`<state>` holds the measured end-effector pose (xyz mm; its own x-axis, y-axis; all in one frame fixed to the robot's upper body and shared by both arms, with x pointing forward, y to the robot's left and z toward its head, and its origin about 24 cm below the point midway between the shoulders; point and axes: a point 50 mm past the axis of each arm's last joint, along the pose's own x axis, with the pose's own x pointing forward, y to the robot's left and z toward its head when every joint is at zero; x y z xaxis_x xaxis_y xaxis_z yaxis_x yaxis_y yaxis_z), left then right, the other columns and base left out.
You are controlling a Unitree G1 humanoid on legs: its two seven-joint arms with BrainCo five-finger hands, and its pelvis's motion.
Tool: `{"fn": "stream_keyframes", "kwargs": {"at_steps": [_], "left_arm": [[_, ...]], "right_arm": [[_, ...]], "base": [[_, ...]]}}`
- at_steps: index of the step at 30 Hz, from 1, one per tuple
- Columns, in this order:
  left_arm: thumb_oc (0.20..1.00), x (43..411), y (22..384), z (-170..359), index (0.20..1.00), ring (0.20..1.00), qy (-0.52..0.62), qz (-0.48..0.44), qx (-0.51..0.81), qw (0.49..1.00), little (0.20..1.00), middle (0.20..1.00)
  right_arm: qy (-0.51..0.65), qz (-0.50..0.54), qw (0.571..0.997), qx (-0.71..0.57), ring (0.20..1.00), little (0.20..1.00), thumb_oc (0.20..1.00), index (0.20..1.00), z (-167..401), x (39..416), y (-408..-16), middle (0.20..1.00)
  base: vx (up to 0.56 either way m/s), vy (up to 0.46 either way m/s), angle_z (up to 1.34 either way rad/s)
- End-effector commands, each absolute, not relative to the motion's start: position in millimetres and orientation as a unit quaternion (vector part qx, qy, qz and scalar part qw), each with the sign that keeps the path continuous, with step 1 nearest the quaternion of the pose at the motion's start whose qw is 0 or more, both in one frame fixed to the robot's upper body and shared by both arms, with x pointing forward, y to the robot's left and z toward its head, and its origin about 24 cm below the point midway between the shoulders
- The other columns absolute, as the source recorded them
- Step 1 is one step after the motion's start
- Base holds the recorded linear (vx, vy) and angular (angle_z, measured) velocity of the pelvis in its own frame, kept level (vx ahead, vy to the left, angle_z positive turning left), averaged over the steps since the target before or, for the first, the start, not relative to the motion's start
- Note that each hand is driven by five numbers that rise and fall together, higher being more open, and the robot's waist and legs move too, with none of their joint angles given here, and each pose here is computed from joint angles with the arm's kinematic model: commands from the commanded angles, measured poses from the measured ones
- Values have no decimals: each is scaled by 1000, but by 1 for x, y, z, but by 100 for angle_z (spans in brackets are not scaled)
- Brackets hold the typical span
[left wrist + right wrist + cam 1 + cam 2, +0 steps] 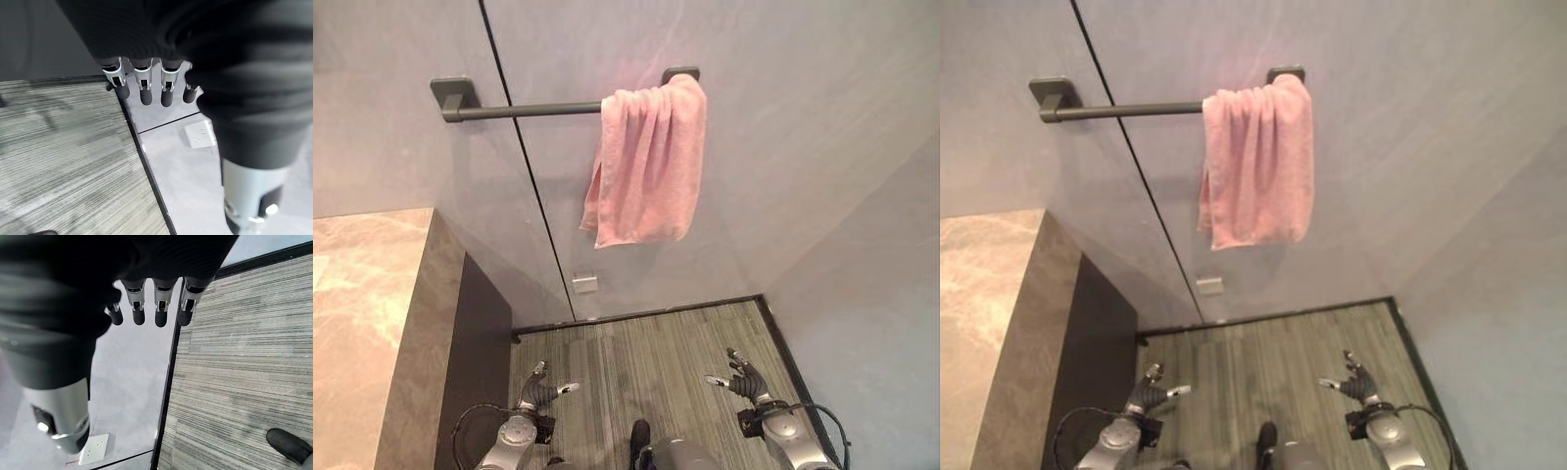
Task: Put brush and paste in cup on sink, flatten towel.
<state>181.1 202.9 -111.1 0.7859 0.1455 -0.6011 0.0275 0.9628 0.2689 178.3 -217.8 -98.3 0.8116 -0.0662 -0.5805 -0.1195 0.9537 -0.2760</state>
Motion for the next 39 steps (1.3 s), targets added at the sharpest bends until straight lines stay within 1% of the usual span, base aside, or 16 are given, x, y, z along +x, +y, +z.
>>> {"fn": "stream_keyframes", "kwargs": {"at_steps": [1, 5, 7, 11, 13, 15, 17, 19, 31, 34, 38, 39], "left_arm": [[1000, 189, 214, -102, 1000, 1000, 296, 62, 124, 945, 1000, 1000], [1000, 189, 217, -102, 1000, 1000, 297, 71, 122, 944, 1000, 1000], [1000, 195, 216, -96, 1000, 1000, 282, 70, 117, 950, 1000, 1000], [1000, 201, 212, -93, 1000, 1000, 271, 68, 116, 953, 1000, 1000], [1000, 201, 211, -92, 1000, 1000, 270, 64, 117, 954, 1000, 1000], [1000, 199, 213, -94, 1000, 1000, 274, 65, 121, 952, 1000, 1000], [1000, 194, 214, -96, 1000, 1000, 280, 66, 121, 950, 1000, 1000], [1000, 194, 215, -96, 1000, 1000, 281, 67, 122, 950, 1000, 1000], [1000, 205, 219, -83, 1000, 1000, 251, 45, 157, 954, 1000, 1000], [1000, 205, 217, -81, 1000, 1000, 244, 30, 167, 955, 1000, 1000], [1000, 205, 221, -76, 1000, 1000, 229, 47, 156, 960, 1000, 1000], [1000, 205, 218, -75, 1000, 1000, 226, 33, 156, 961, 1000, 1000]], "right_arm": [[277, 21, 949, -152, 1000, 1000, 1000, 1000, -92, 179, -213, 1000], [278, 18, 949, -146, 1000, 1000, 1000, 1000, -93, 177, -213, 1000], [273, 10, 951, -142, 1000, 1000, 1000, 1000, -91, 180, -217, 1000], [281, -15, 948, -145, 1000, 1000, 1000, 1000, -93, 177, -221, 1000], [281, -12, 948, -149, 1000, 1000, 1000, 1000, -92, 178, -222, 1000], [277, -2, 948, -156, 1000, 1000, 1000, 1000, -91, 182, -219, 1000], [274, -22, 953, -127, 1000, 1000, 1000, 1000, -90, 184, -217, 1000], [272, -19, 954, -126, 1000, 1000, 1000, 1000, -89, 185, -215, 1000], [254, 4, 959, -127, 1000, 1000, 1000, 1000, -85, 193, -201, 1000], [240, 0, 962, -128, 1000, 1000, 1000, 1000, -80, 196, -201, 1000], [219, -4, 967, -132, 1000, 1000, 1000, 1000, -73, 205, -201, 1000], [215, 0, 968, -127, 1000, 1000, 1000, 1000, -71, 204, -200, 1000]], "base": [[16, -59, -2], [-7, -68, -4], [-33, -76, 7], [135, 148, 15], [131, 171, 47], [171, 254, -30], [209, 314, -59], [102, 175, -34], [65, 157, -11], [101, -32, 5], [111, -204, -1], [56, -135, -10]]}}
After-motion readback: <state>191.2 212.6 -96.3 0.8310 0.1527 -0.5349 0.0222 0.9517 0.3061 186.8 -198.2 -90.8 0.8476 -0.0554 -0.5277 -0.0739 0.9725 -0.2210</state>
